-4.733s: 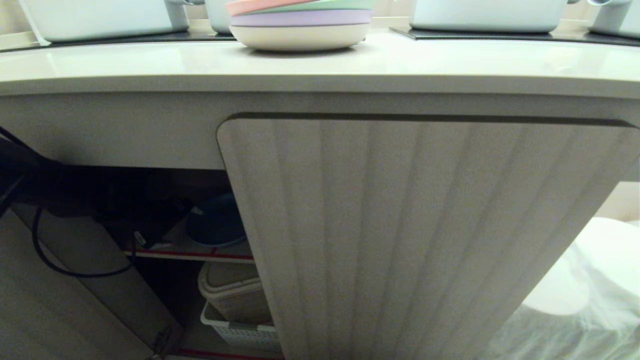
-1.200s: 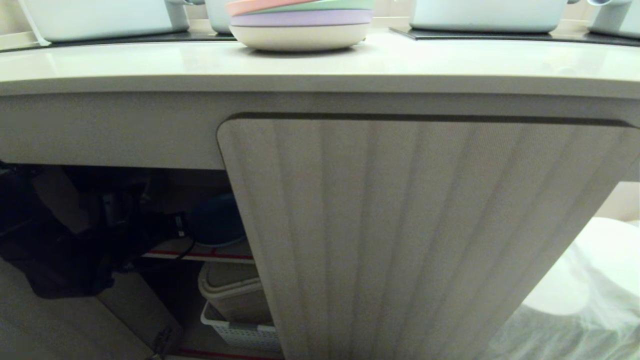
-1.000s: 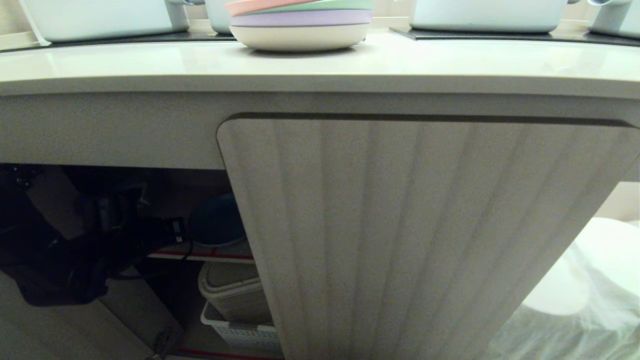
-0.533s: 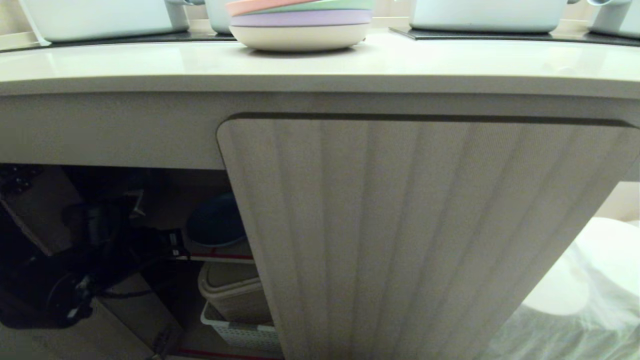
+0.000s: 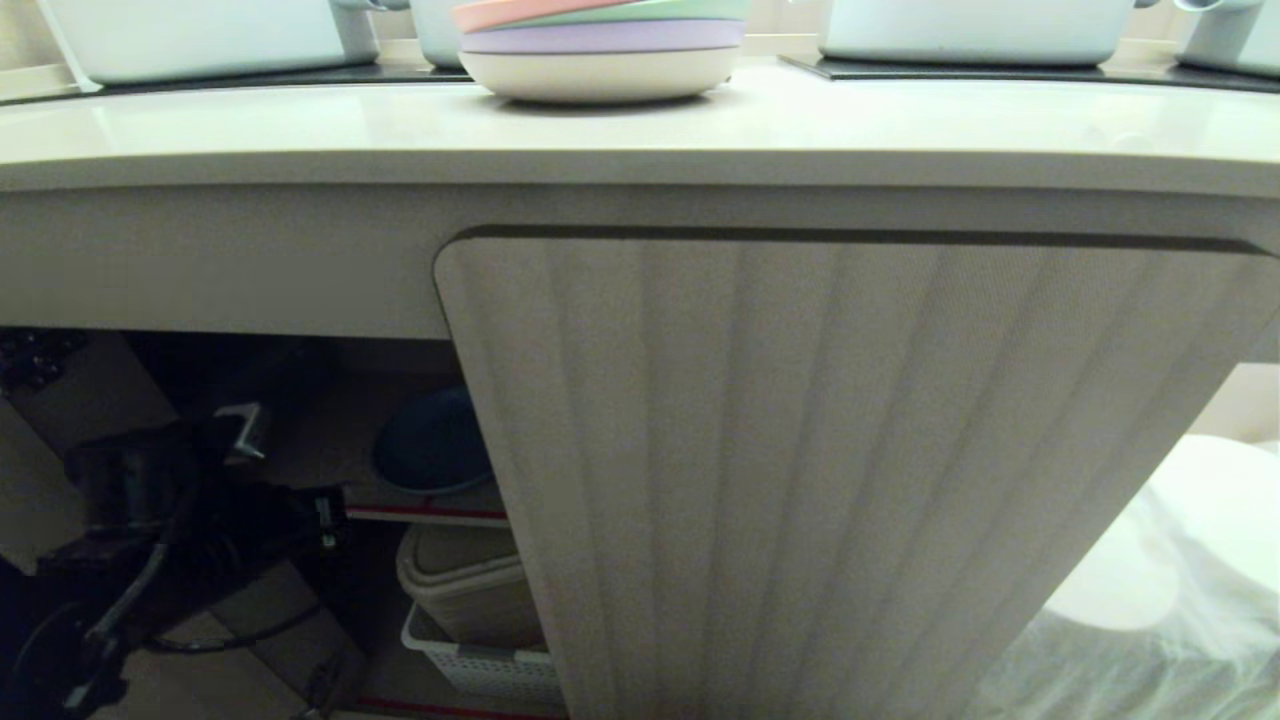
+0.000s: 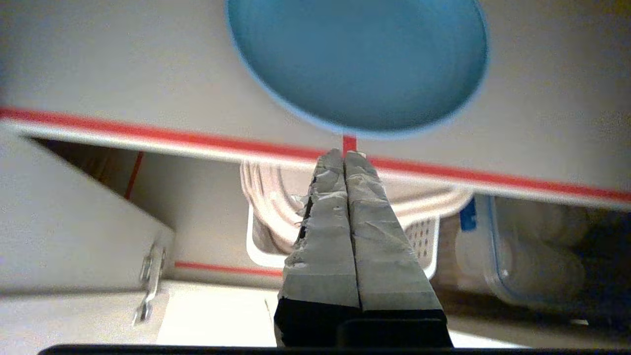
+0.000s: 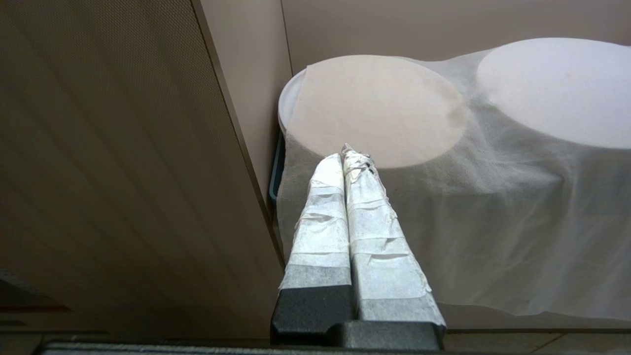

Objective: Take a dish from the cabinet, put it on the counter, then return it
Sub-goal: Close the cabinet door

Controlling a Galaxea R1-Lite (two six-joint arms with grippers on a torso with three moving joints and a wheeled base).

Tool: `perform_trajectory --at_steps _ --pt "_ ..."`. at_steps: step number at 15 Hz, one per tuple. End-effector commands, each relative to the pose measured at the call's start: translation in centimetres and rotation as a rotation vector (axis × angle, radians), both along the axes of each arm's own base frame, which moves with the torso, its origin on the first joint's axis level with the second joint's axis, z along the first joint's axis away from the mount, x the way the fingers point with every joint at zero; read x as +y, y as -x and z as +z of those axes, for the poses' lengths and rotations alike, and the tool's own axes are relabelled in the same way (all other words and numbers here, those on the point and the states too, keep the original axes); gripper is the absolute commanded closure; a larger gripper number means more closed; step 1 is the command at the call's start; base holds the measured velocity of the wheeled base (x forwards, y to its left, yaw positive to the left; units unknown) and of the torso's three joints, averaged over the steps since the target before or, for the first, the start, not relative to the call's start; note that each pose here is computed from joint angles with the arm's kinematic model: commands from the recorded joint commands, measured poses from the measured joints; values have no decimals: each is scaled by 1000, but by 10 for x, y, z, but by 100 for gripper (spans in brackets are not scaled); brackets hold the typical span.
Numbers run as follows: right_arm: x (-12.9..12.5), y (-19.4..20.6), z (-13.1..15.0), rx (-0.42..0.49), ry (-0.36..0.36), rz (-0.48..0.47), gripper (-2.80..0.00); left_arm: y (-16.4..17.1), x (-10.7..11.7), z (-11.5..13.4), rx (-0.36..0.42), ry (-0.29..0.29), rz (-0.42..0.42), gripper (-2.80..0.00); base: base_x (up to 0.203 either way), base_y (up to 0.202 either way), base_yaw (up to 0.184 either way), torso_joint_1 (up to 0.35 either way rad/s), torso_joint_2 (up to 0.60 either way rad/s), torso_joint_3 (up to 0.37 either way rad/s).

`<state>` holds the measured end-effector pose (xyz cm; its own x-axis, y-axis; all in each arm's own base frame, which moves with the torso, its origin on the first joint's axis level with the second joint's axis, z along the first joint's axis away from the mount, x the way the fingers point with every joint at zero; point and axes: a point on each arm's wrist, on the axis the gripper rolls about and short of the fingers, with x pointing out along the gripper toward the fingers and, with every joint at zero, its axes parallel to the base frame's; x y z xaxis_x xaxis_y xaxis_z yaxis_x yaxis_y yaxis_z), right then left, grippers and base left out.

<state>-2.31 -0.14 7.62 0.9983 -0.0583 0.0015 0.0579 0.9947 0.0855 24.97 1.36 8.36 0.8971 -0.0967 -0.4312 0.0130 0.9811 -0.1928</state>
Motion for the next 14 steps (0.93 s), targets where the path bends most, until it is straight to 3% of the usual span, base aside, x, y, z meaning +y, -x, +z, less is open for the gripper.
perform_trajectory --at_steps 1,8,14 --pt "0 0 0 0 0 0 0 16 -1 9 -30 -1 0 0 0 0 0 0 0 0" --pt "0 0 0 0 0 0 0 49 -4 25 -93 -15 -29 0 0 0 0 0 0 0" --pt "0 0 0 0 0 0 0 76 -7 31 -139 -73 -71 0 0 0 0 0 0 0"
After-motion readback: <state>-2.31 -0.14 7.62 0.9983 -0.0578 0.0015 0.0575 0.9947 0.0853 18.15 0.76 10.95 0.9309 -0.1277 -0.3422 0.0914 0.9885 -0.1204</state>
